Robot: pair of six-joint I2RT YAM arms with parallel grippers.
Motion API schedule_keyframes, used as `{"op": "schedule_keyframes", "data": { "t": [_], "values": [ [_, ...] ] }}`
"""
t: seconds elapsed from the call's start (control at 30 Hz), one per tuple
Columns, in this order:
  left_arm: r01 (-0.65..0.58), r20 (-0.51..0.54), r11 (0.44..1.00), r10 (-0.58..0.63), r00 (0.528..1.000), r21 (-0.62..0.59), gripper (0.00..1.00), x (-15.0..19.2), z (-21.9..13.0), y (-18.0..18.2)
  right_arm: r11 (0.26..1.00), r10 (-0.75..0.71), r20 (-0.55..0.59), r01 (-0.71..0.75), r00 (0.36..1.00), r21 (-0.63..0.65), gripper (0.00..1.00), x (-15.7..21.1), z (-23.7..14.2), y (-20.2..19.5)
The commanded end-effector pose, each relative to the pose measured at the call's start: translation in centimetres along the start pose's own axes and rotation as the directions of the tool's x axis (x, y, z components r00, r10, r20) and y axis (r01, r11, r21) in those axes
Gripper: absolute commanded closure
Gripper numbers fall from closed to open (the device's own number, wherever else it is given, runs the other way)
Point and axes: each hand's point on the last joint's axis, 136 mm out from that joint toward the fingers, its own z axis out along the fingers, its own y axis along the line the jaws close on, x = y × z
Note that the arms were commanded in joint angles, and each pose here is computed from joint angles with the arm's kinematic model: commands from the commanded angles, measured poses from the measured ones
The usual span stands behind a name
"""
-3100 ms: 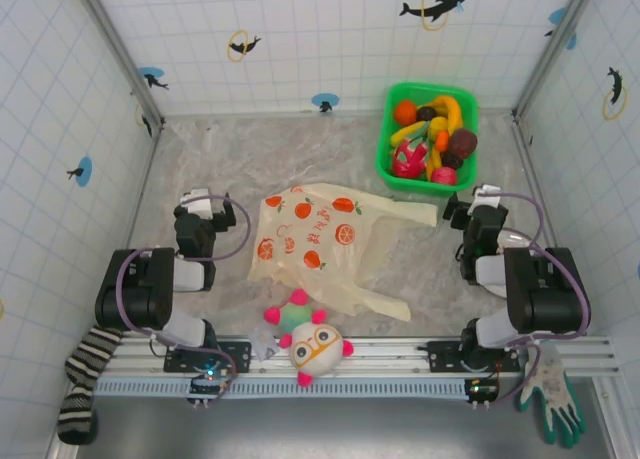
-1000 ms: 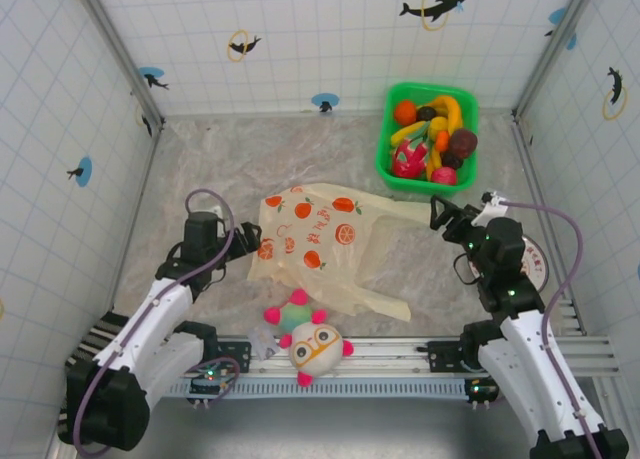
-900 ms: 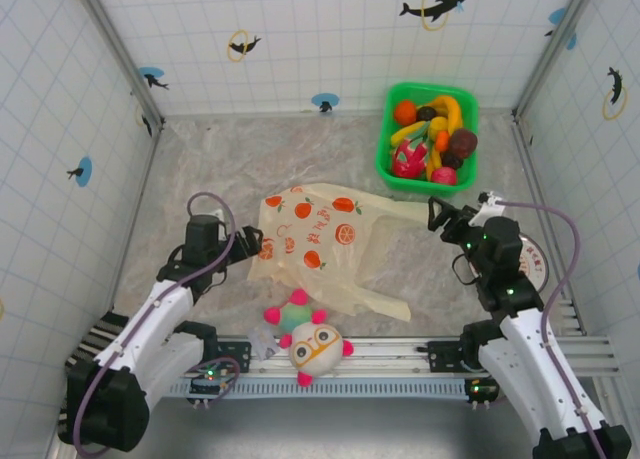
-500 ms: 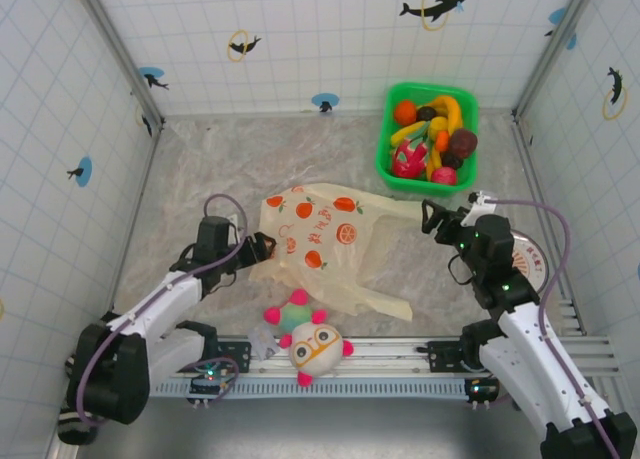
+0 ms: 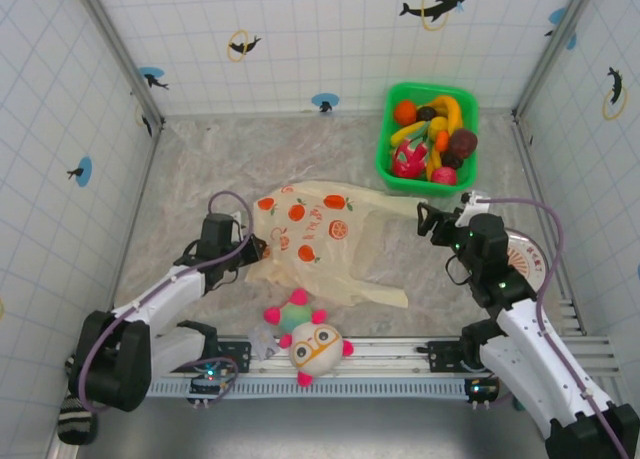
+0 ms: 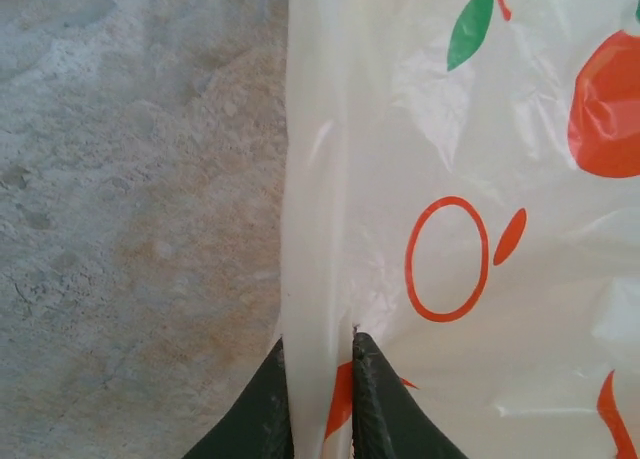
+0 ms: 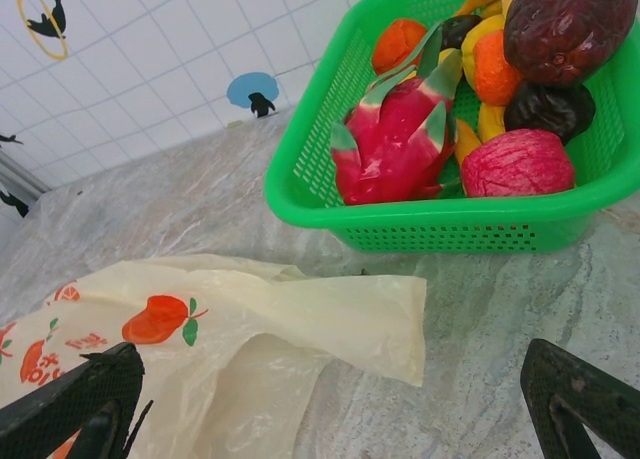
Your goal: Place the fake fruits into the plastic bag and tie a complex knot
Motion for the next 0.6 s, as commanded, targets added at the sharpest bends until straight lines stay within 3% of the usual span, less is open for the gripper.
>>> {"op": "schedule_keyframes", "data": {
  "t": [0.0, 0.13, 0.27, 0.4, 0.57],
  "values": [
    [-0.083, 0.035, 0.996, 0.084, 0.996, -0.030, 0.90, -2.5, -1.1, -1.1, 0.999, -0.034, 0.048, 0.034, 0.998, -0.006, 0.00, -2.2, -0.6, 0.9],
    [-0.177, 0.045, 0.979, 0.183, 0.982, -0.101, 1.00, -5.3, -3.4, -2.0, 0.998, -0.060, 0.045, 0.060, 0.997, 0.004, 0.00, -2.3, -0.7, 0.9],
    [-0.310, 0.015, 0.935, 0.317, 0.948, -0.171, 1.00, -7.7, -5.8, -2.9, 0.996, -0.093, 0.038, 0.093, 0.995, 0.007, 0.00, -2.4, -0.7, 0.9],
    [-0.468, -0.067, 0.859, 0.465, 0.883, -0.209, 1.00, -9.1, -7.1, -2.9, 0.989, -0.145, 0.015, 0.145, 0.989, -0.008, 0.00, -2.4, -0.8, 1.4],
    [-0.528, -0.112, 0.826, 0.516, 0.849, -0.196, 1.00, -10.7, -7.0, -1.5, 0.978, -0.207, -0.045, 0.207, 0.977, 0.006, 0.00, -1.9, -0.7, 1.2]
  ]
}}
